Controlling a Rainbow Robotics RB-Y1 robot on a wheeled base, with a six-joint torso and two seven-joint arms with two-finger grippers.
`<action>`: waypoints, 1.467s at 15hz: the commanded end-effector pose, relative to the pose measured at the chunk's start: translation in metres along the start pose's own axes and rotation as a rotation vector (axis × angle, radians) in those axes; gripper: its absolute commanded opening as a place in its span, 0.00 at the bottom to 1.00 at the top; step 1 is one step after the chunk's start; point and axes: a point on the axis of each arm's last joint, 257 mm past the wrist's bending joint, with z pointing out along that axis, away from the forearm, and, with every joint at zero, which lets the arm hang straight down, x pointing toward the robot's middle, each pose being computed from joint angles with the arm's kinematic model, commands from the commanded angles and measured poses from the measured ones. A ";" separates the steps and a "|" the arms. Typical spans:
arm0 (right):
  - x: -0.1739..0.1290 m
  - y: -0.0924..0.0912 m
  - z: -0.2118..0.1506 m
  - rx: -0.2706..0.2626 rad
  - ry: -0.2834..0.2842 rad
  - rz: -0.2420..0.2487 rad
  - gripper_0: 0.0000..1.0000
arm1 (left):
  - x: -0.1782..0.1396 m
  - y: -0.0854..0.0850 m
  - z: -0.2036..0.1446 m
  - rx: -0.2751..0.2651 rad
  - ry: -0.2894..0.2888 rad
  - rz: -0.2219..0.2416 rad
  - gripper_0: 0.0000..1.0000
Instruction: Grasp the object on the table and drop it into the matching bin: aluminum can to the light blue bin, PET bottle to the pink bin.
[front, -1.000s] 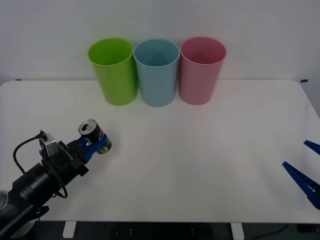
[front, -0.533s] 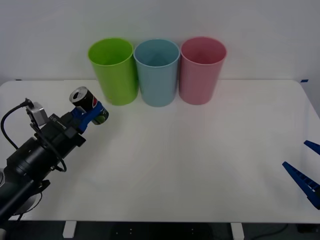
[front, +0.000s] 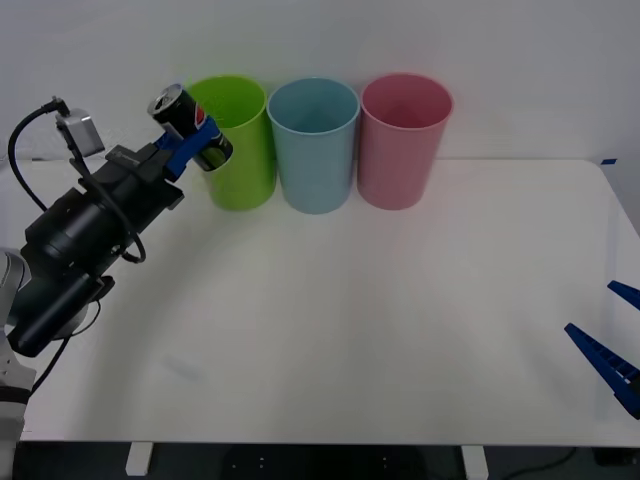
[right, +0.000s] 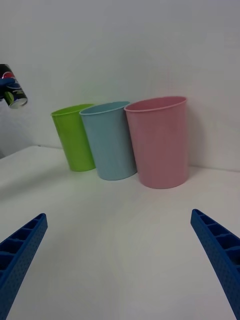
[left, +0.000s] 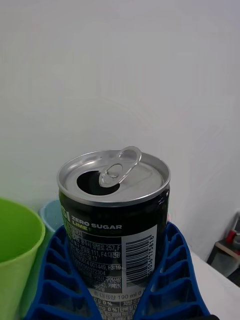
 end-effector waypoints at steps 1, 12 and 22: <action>0.000 0.000 0.000 0.000 0.000 0.000 1.00 | -0.014 -0.002 0.026 0.005 0.015 0.049 0.00; 0.000 0.000 0.000 0.000 0.000 0.000 1.00 | -0.004 -0.006 0.130 -0.027 0.098 0.279 0.00; 0.000 0.000 0.000 0.000 0.000 0.000 1.00 | 0.016 0.010 0.206 -0.131 0.174 0.355 0.01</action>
